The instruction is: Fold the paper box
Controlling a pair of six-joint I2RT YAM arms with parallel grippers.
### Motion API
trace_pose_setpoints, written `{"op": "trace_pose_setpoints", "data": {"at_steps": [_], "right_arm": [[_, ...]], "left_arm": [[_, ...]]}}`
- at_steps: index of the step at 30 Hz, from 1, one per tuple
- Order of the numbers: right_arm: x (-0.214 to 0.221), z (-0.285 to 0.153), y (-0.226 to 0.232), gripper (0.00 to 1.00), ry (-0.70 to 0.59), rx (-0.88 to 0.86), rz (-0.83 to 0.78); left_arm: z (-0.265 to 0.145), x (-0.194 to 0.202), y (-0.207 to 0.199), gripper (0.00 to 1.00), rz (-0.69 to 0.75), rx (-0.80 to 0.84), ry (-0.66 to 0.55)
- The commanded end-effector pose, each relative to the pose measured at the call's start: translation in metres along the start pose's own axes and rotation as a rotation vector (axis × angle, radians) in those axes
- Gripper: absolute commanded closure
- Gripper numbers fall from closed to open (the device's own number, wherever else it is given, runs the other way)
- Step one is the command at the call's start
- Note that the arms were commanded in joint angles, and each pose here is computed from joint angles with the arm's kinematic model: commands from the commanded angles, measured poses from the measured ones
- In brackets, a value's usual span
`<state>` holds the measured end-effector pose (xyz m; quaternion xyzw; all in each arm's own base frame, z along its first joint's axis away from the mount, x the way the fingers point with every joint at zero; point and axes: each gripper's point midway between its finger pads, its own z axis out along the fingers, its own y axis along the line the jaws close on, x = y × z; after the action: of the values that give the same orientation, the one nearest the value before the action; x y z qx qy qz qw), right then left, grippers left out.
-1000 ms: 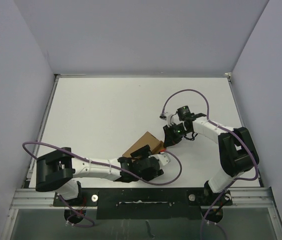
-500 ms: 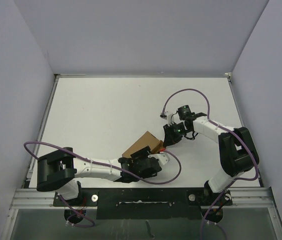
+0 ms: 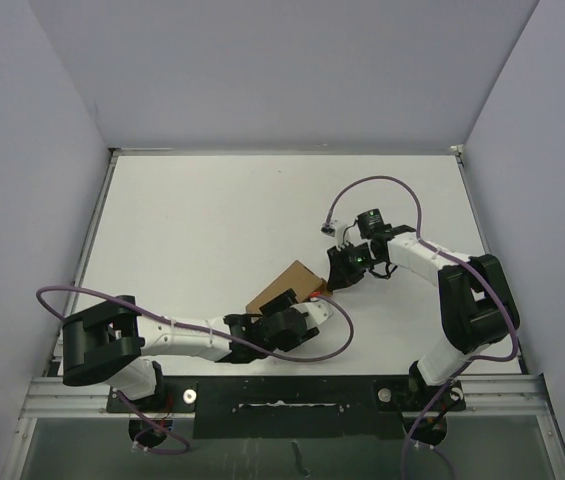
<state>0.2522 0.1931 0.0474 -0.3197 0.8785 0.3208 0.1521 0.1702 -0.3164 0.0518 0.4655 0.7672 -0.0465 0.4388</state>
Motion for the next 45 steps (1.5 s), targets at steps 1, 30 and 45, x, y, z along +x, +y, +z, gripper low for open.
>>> {"op": "trace_pose_setpoints", "data": {"at_steps": [1,30,45], "right_arm": [[-0.019,-0.006,0.006,0.94,-0.048,-0.012,-0.045],[-0.016,-0.011,-0.001,1.00,-0.024,0.041,-0.022],[-0.004,-0.011,0.000,1.00,0.012,0.002,-0.065]], "left_arm": [[0.002,0.029,-0.022,0.39,0.001,0.125,0.075],[0.005,0.039,-0.025,0.40,-0.030,0.131,0.124],[0.011,0.045,-0.025,0.42,-0.074,0.132,0.163]]}}
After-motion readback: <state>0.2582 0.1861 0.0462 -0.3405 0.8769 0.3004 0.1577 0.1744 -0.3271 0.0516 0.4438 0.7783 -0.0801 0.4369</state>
